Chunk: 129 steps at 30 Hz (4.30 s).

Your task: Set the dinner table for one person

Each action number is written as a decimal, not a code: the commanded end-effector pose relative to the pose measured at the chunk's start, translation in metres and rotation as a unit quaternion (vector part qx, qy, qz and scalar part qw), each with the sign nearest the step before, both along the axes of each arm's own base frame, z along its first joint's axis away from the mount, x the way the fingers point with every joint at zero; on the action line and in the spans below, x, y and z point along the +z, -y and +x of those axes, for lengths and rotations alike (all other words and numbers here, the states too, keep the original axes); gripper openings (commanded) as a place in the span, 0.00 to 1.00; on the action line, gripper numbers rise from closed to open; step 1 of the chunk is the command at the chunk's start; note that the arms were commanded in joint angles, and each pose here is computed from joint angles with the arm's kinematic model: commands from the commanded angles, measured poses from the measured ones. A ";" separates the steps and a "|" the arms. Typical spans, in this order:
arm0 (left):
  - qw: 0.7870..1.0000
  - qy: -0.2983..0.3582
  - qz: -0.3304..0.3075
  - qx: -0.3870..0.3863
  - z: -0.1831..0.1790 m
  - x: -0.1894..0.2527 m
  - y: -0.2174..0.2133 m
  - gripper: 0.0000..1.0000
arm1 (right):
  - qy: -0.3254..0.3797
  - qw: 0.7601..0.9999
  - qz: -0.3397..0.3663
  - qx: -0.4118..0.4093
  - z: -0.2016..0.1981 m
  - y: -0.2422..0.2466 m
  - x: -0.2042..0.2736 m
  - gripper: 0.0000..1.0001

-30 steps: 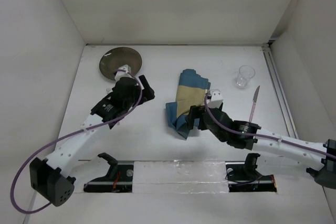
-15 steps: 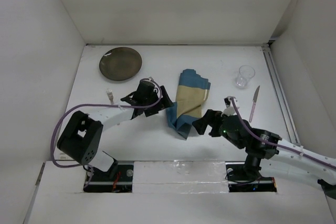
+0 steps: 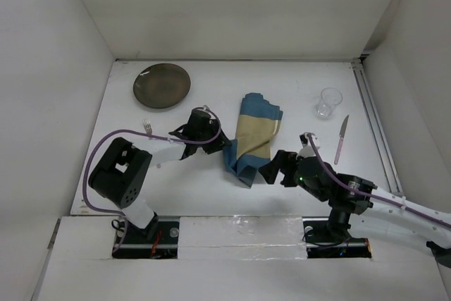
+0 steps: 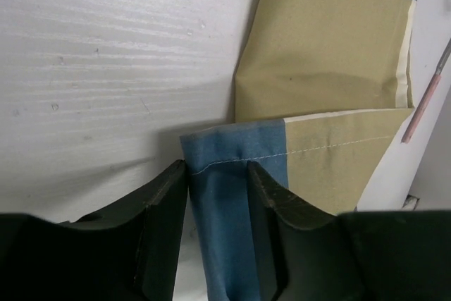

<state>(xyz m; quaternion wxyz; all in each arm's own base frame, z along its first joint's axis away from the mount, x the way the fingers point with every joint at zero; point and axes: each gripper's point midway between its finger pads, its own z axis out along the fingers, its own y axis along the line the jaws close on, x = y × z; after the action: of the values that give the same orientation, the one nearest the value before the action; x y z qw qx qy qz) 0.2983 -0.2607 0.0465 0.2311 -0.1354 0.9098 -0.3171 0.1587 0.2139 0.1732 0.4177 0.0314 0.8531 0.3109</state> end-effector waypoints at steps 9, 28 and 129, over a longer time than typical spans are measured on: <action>0.997 0.076 -0.011 0.010 0.009 0.034 -0.007 0.00 | -0.015 0.996 0.088 0.026 -0.005 -0.032 -0.014 1.00; 0.991 0.125 -0.040 0.012 -0.001 0.085 -0.014 0.00 | -0.095 0.965 0.210 -0.122 0.013 -0.036 -0.049 0.99; 0.904 0.390 -0.051 0.165 0.141 0.332 -0.098 0.00 | 0.206 0.978 0.023 -0.027 0.275 0.111 0.177 0.04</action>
<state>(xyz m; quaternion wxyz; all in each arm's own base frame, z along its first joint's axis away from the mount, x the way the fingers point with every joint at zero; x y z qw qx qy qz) 0.4510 -0.1555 0.3471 0.5664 -0.1858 0.7450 -0.2995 0.4468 0.0979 0.3464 0.5762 0.0064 0.7611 0.2977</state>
